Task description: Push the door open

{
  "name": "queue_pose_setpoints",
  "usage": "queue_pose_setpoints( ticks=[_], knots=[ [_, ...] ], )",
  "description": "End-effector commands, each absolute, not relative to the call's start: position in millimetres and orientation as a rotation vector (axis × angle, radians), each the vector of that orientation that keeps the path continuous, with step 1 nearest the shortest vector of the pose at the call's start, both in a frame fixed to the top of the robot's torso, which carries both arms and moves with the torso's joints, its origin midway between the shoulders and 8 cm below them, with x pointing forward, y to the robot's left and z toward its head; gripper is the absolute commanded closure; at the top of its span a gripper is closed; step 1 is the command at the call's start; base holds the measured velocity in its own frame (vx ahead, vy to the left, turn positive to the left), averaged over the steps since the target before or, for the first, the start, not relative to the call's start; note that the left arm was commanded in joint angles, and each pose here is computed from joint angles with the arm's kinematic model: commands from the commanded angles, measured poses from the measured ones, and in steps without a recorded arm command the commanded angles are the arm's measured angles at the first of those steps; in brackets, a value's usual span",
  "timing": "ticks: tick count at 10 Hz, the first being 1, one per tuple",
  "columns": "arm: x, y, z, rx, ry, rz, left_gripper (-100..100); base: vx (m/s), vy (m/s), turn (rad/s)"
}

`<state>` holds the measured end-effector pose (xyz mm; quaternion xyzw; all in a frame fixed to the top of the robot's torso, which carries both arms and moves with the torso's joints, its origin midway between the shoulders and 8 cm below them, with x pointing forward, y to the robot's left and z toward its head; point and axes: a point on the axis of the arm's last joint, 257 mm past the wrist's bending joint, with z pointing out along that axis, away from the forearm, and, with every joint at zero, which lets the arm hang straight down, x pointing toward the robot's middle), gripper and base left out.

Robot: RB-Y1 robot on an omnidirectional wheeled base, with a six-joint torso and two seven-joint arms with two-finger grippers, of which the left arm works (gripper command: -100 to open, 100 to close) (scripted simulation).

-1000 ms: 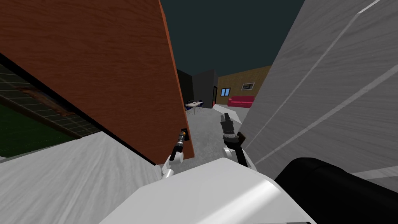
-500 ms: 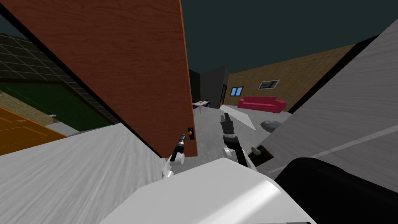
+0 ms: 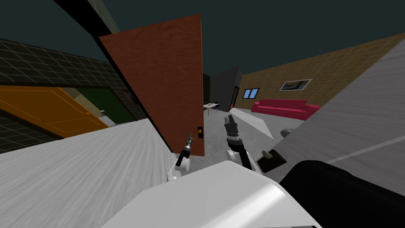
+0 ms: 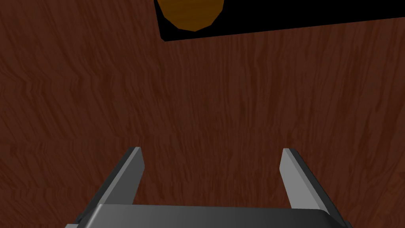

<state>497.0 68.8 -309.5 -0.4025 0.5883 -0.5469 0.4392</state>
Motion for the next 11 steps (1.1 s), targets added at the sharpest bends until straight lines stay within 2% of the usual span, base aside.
queue_pose_setpoints(
  ticks=[1,5,7,11],
  knots=[
    [485,44,-307,-0.992,1.481,-1.401,-100,-0.096,0.008,0.211],
    [470,0,-298,-0.992,1.495,-1.483,-100,-0.106,-0.040,0.169],
    [469,1,-301,-0.994,1.496,-1.485,-100,-0.086,-0.083,0.030],
    [473,22,-311,-0.960,1.527,-1.433,-100,0.159,0.041,-0.006]
  ],
)
